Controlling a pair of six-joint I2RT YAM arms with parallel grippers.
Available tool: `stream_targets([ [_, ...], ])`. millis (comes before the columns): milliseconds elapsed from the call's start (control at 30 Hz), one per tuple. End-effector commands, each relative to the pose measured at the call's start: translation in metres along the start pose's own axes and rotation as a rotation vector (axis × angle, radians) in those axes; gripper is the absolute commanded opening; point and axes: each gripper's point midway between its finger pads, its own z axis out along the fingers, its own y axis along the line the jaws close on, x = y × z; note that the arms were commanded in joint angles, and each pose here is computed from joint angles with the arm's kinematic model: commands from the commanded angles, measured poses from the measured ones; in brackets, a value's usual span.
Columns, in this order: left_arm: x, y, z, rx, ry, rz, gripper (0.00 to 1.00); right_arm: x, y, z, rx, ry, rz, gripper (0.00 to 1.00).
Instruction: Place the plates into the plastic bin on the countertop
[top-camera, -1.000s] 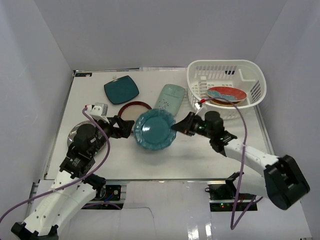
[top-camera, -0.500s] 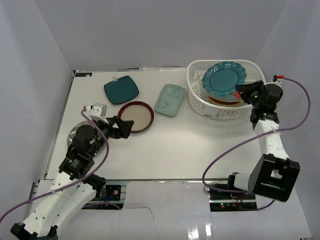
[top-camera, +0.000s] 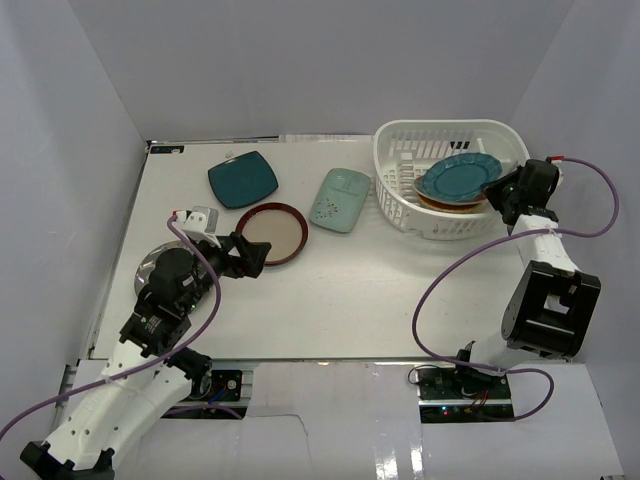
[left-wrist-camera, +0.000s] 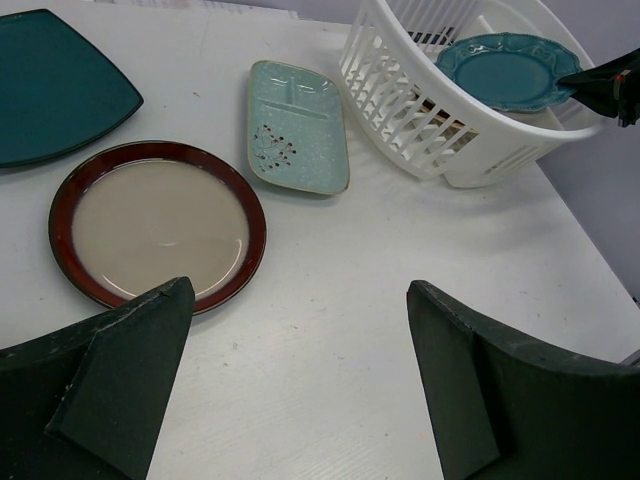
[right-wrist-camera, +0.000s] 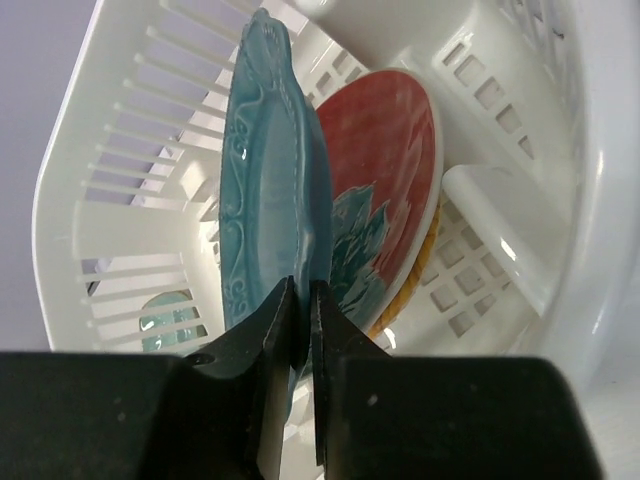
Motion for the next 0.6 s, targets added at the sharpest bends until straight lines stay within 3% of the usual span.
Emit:
stream_targets([
  [0,-0.008,-0.008,-0.002,0.03,-0.011,-0.001,0.98,-0.053,0.036,-0.023,-0.093,-0.186,-0.064,0.15],
  [167,-0.008,-0.008,-0.002,0.031,-0.012,-0.001,0.98,-0.047,0.031,-0.032,-0.076,-0.173,-0.105,0.45],
  [233,-0.009,-0.009,-0.003,0.035,-0.014,-0.002,0.98,-0.045,0.029,-0.035,-0.07,-0.167,-0.121,0.5],
  [433,-0.007,-0.008,-0.002,0.031,-0.009,-0.005,0.98,-0.04,0.028,-0.06,-0.089,-0.202,-0.144,0.53],
  [567,-0.002,-0.008,0.002,0.028,0.013,-0.016,0.98,-0.018,0.059,-0.083,-0.223,-0.194,-0.207,0.52],
])
